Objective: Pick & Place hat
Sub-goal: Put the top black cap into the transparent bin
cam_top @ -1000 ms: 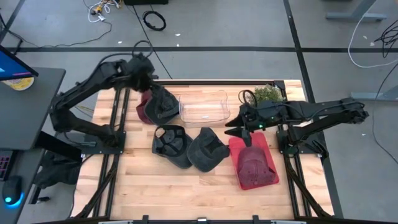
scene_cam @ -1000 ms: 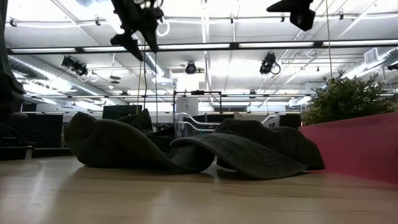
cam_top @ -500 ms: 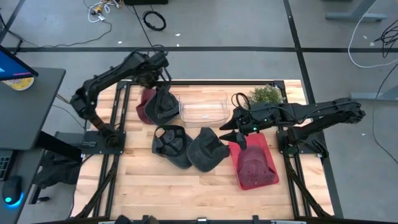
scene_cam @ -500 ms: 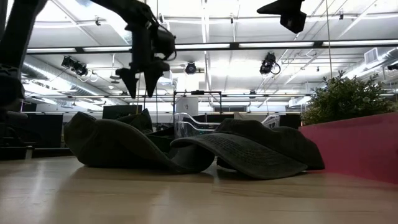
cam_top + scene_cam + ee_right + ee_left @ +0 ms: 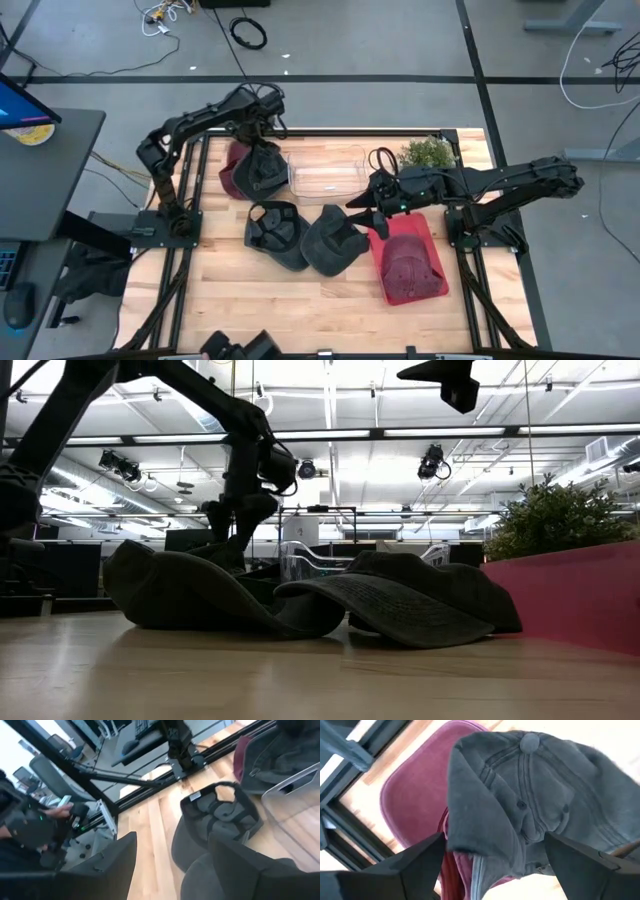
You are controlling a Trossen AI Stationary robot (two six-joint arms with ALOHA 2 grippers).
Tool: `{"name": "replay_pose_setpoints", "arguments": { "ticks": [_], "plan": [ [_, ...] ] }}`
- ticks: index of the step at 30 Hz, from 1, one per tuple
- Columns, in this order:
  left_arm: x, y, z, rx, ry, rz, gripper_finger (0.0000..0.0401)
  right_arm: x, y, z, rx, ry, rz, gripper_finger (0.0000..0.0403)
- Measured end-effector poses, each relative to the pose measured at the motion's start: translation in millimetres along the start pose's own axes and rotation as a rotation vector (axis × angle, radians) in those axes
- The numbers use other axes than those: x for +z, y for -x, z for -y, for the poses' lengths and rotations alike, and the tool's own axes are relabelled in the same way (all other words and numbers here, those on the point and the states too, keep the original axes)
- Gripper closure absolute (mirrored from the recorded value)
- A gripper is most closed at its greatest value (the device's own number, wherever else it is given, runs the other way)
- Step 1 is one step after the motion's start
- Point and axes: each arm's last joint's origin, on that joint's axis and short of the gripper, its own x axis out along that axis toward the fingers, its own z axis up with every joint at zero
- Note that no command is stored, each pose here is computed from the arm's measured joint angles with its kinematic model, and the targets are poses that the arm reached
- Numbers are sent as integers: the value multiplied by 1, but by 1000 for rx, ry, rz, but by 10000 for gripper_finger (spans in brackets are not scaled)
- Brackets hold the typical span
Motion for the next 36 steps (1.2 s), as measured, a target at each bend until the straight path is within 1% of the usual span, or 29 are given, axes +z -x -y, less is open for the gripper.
{"name": "replay_pose_setpoints", "arguments": {
  "ticks": [2, 4, 7, 11, 16, 17, 22, 28, 32, 36],
  "plan": [
    [2, -5, 1, 2, -17, -15, 65, 0, 0, 0, -16, 0, 12, 156],
    [4, -8, 2, 4, -35, -22, 81, 1, 0, 1, -25, 0, 18, 160],
    [5, -12, 2, 9, -52, -32, 124, 1, 0, 1, -39, -19, 27, 167],
    [5, -11, 2, 19, -80, -36, 216, 1, 0, 1, -53, -26, 37, 179],
    [-2, -5, 0, 22, -144, -60, 363, 1, 0, 2, -55, -24, 38, 195],
    [-4, -3, -1, 21, -151, -63, 376, 1, 0, 1, -55, -23, 38, 198],
    [-17, 19, -6, 28, -155, -27, 374, 1, 0, 1, -55, -22, 37, 208],
    [-41, 57, -14, -23, -135, 96, 377, 1, 0, 2, -55, -22, 37, 213],
    [-64, 87, -21, -74, -100, 216, 377, 1, 0, 2, -55, -18, 38, 213],
    [-87, 120, -27, -159, -53, 405, 377, 3, 0, 4, -63, -18, 42, 213]
  ]
}}
